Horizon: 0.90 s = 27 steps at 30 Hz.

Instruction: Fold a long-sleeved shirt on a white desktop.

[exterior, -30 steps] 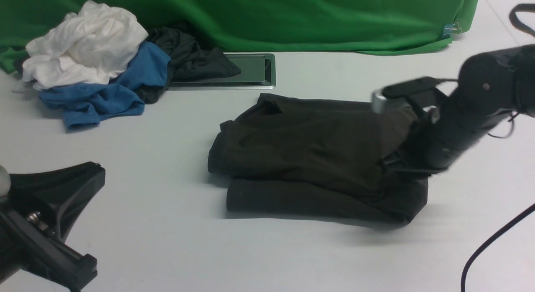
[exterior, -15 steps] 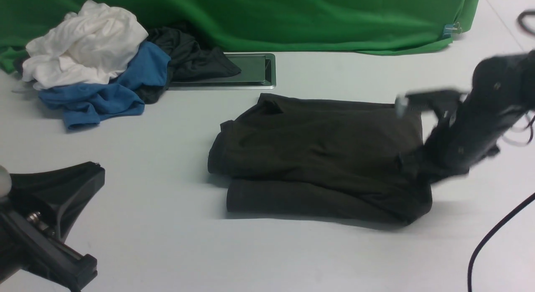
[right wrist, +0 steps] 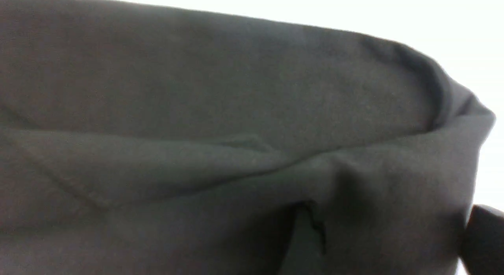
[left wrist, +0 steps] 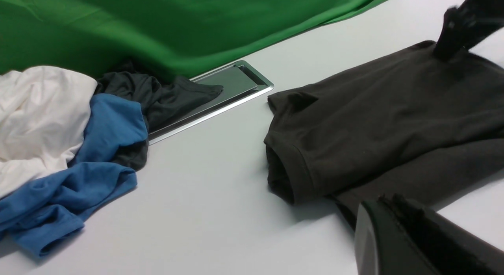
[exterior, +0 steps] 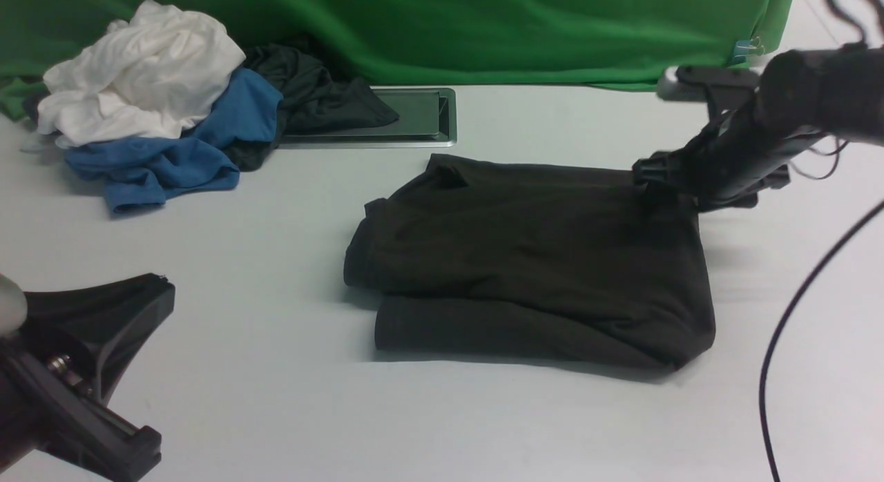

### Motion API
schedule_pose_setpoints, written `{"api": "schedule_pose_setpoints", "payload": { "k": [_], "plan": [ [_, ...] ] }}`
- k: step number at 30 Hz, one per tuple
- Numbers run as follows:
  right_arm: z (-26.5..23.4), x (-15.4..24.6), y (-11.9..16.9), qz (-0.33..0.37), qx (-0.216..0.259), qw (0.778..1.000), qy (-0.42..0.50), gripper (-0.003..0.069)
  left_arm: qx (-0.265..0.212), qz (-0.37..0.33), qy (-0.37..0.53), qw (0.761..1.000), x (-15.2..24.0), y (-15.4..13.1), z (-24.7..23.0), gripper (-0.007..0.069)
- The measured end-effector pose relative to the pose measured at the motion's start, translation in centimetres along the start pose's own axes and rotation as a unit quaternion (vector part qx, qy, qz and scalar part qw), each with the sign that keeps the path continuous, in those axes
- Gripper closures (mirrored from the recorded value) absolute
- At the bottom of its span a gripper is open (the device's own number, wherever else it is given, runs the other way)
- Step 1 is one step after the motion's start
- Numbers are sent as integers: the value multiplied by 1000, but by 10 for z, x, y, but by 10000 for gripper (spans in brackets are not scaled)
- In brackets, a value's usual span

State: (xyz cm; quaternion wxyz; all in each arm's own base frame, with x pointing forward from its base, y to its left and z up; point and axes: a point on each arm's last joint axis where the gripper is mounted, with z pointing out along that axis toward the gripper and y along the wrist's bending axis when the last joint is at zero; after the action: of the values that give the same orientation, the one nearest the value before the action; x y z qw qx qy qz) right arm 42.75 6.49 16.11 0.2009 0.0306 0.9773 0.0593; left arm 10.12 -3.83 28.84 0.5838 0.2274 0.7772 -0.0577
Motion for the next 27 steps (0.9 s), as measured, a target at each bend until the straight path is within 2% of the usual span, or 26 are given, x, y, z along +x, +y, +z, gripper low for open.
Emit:
{"api": "schedule_pose_setpoints", "payload": {
  "k": [5, 7, 8, 9, 10, 11, 17, 19, 20, 21, 22, 24, 26, 27],
  "plan": [
    [9, -3, 1, -7, -2, 1000, 2, 241, 3, -12, -3, 1000, 0, -1, 0, 606],
    [12, -4, 1, -23, -5, 1000, -9, 328, 1, -14, -8, 1000, -1, 0, 0, 606],
    [15, -7, 1, -34, -7, 999, -19, 397, -3, -15, -15, 1000, -3, 1, 0, 606],
    [15, -8, 2, -35, -8, 999, -23, 408, -3, -15, -15, 1000, -3, 1, 0, 606],
    [18, -11, 2, -41, -10, 998, -36, 484, -8, -15, -25, 1000, -5, 2, 0, 606],
    [20, -14, 3, -45, -12, 998, -47, 494, -12, -15, -32, 999, -6, 2, 0, 606],
    [24, -25, 4, -48, -14, 997, -62, 482, -17, -14, -40, 999, -7, 3, 0, 606],
    [20, -25, 5, -49, -13, 997, -59, 398, -14, -16, -36, 999, -6, 3, -1, 606],
    [16, -25, 5, -50, -13, 997, -55, 319, -11, -16, -32, 999, -6, 2, -1, 606],
    [13, -26, 5, -51, -14, 997, -56, 307, -11, -15, -32, 999, -6, 2, -2, 606],
    [2, -27, 5, -59, -14, 997, -56, 235, -7, -15, -29, 999, -5, 1, -4, 606],
    [-21, -28, 6, -71, -15, 995, -66, 191, -3, -12, -33, 999, -4, -1, -10, 606],
    [-58, -26, 7, -79, -17, 993, -91, 212, -1, -7, -46, 999, -4, -3, -20, 606],
    [-83, -20, 8, -80, -19, 991, -107, 265, -2, -5, -59, 998, -4, -4, -28, 606]
  ]
}}
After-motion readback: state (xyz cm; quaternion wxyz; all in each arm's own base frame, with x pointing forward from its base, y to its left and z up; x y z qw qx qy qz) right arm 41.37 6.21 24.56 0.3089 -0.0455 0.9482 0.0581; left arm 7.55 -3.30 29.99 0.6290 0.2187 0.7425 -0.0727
